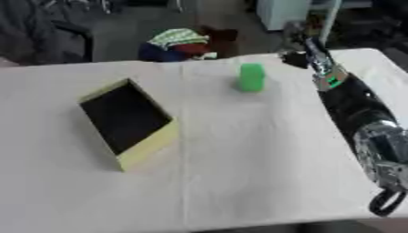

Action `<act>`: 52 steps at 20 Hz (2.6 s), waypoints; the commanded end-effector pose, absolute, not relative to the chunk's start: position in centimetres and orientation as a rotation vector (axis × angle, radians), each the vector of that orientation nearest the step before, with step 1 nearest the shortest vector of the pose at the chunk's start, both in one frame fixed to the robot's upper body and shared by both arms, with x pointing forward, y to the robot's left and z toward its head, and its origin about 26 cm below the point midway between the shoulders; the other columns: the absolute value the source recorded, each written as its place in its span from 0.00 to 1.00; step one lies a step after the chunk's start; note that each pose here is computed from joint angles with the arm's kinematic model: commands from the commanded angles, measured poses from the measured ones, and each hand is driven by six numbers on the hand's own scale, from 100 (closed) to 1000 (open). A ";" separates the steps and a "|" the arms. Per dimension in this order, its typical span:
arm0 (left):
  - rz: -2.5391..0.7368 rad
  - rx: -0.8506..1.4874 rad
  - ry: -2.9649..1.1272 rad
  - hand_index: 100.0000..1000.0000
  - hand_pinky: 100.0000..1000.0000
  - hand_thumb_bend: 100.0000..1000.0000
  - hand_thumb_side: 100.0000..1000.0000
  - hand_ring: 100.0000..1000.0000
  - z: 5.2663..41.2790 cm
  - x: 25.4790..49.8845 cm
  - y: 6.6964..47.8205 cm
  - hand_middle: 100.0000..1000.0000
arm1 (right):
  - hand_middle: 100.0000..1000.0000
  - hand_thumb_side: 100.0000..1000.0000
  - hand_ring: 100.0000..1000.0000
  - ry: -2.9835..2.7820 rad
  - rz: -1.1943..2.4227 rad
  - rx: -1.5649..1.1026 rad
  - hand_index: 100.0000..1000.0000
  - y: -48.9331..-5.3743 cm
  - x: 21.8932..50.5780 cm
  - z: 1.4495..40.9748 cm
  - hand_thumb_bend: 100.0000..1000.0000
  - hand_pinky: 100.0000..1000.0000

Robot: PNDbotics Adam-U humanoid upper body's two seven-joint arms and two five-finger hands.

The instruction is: Pick up objects on the table and place them in the box.

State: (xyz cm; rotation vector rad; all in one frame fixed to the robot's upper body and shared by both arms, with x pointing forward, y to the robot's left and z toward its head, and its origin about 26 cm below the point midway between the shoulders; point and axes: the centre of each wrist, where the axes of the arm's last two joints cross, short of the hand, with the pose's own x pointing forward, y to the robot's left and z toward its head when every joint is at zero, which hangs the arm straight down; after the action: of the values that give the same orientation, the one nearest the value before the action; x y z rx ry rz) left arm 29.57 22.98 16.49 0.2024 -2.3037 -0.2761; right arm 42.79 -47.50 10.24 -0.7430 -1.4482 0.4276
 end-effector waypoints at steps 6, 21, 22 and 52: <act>-0.296 0.224 -2.328 0.80 0.61 0.45 0.57 0.62 17.3 29.4 23.4 0.70 | 0.89 0.34 1.00 -1.466 0.650 -0.767 0.94 -46.6 44.3 14.1 0.00 0.86; -0.300 0.221 -2.330 0.80 0.61 0.45 0.57 0.62 17.3 29.4 23.3 0.70 | 0.97 0.32 1.00 -1.190 1.167 -0.808 0.99 -43.7 46.2 15.6 0.12 0.97; -0.300 0.221 -2.330 0.80 0.61 0.45 0.57 0.62 17.3 29.4 23.3 0.70 | 0.97 0.32 1.00 -1.166 1.189 -0.811 1.00 -43.6 46.2 15.6 0.13 0.98; -0.302 0.211 -2.348 0.80 0.61 0.45 0.57 0.62 17.8 29.5 23.1 0.70 | 0.99 0.27 1.00 -0.920 1.181 -0.902 0.99 -45.2 45.6 14.1 0.14 1.00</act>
State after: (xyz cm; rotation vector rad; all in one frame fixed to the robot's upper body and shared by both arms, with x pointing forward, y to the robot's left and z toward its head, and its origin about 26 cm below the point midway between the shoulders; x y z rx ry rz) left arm 29.69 22.87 16.80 0.1995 -2.3150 -0.2801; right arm 45.66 -43.95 12.11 -0.8451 -0.9242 1.1928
